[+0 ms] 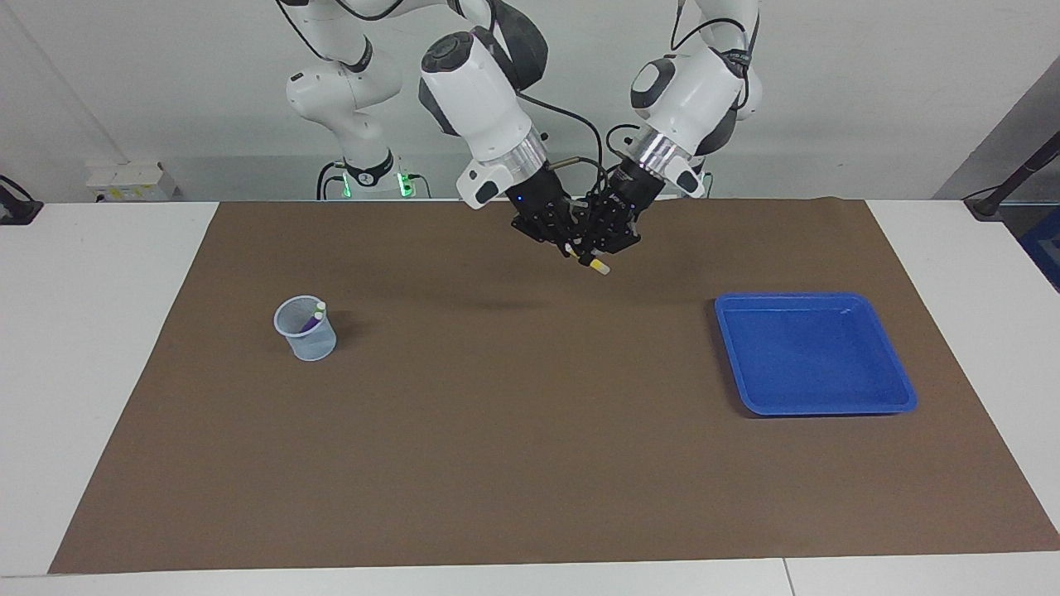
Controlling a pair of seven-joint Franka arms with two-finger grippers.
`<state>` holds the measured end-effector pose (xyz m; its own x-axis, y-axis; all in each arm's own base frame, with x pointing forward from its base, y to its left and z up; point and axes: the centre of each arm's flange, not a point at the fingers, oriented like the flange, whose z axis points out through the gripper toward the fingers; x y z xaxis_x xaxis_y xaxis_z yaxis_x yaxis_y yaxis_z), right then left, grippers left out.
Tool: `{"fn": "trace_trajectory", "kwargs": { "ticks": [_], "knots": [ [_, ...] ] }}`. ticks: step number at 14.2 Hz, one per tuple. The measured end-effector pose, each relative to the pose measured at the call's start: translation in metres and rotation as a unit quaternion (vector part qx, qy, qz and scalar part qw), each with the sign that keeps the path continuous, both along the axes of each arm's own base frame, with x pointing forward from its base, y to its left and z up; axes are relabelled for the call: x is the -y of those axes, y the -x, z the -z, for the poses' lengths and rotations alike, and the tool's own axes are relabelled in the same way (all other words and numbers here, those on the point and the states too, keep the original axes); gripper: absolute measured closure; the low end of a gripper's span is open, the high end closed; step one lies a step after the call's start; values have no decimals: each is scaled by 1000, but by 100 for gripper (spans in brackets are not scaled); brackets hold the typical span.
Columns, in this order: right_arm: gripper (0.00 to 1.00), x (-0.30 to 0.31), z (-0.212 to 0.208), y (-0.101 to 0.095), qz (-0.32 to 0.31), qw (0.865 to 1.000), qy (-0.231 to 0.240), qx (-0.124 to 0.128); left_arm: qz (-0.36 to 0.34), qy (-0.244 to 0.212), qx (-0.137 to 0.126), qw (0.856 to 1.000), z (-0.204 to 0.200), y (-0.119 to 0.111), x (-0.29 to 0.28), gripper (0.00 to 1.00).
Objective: Right arm passes pens to left for tray arrangement
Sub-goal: 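Open the right gripper and pull back while the left gripper holds pen, then lower the yellow pen into the blue tray with the left gripper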
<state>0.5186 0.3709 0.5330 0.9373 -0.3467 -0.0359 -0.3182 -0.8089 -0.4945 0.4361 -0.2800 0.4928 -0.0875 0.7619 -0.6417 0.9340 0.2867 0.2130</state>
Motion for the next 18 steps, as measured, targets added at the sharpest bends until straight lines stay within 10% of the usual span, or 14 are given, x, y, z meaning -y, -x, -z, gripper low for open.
{"fn": "trace_trajectory", "kwargs": {
  "ticks": [7,13,18],
  "knots": [
    [1,8,-2,-5,-1,1000,2,2,84,-29,5,996,3,0,-2,82],
    [0,98,14,-39,-124,988,93,12,217,-70,41,973,6,-18,-41,82],
    [0,179,23,-59,-203,961,186,17,429,-166,98,882,5,-33,-108,82]
  ]
}}
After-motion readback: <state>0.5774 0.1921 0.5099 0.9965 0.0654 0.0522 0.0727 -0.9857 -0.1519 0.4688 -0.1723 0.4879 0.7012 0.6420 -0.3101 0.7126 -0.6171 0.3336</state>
